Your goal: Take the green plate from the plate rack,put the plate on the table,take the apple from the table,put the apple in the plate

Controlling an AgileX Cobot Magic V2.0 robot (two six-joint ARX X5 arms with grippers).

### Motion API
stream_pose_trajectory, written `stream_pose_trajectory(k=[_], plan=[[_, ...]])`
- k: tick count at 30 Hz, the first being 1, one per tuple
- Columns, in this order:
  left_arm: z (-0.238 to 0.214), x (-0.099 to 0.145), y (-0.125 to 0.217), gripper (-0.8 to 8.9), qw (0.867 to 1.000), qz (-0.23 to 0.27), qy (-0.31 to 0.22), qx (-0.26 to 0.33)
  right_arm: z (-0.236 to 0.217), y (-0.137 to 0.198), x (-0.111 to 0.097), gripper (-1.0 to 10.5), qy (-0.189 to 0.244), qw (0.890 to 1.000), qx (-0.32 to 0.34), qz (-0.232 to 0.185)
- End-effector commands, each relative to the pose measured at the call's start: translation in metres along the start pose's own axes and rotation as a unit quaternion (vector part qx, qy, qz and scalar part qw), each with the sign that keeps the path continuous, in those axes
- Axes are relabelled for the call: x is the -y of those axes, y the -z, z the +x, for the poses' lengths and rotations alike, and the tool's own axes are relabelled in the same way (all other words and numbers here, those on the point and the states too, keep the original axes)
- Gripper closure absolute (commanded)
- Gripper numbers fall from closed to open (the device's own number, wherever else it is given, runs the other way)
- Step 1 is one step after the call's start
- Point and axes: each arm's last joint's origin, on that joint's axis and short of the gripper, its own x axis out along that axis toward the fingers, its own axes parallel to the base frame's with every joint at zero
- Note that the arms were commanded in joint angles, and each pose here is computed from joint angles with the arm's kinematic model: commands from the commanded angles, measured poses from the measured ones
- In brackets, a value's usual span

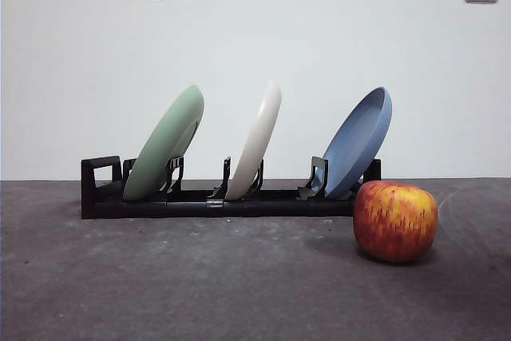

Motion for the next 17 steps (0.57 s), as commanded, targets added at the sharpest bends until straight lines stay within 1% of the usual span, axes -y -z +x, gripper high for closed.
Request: stream_pose_trajectory(k=[1, 3, 5, 7, 10, 12, 14, 17], plan=[[-0.001, 0.002, -0.005, 8.18, 0.997, -0.076, 0.02, 0.006, 0.0, -0.001, 0.0, 9.6, -0.004, 0.994, 0.0, 0.108], [-0.004, 0.005, -0.011, 8.18, 0.995, -0.087, 0.049, 0.007, -0.002, -0.006, -0.002, 9.6, -0.015, 0.991, 0.005, 0.133], [-0.007, 0.009, -0.021, 8.19, 0.993, -0.085, 0.084, 0.01, -0.006, -0.015, -0.005, 9.6, -0.031, 0.989, 0.014, 0.144], [-0.012, 0.014, -0.034, 8.19, 0.989, -0.083, 0.119, 0.016, -0.011, -0.029, -0.008, 9.6, -0.049, 0.988, 0.027, 0.143], [-0.02, 0.021, -0.058, 8.19, 0.984, -0.078, 0.157, 0.026, -0.02, -0.055, -0.014, 9.6, -0.067, 0.987, 0.051, 0.138], [-0.025, 0.026, -0.074, 8.19, 0.98, -0.074, 0.181, 0.031, -0.026, -0.074, -0.018, 9.6, -0.078, 0.987, 0.064, 0.128], [-0.029, 0.031, -0.091, 8.19, 0.976, -0.071, 0.202, 0.03, -0.031, -0.093, -0.022, 9.6, -0.094, 0.987, 0.073, 0.109], [-0.031, 0.038, -0.116, 8.19, 0.972, -0.063, 0.226, 0.018, -0.035, -0.124, -0.031, 9.6, -0.136, 0.985, 0.07, 0.081]])
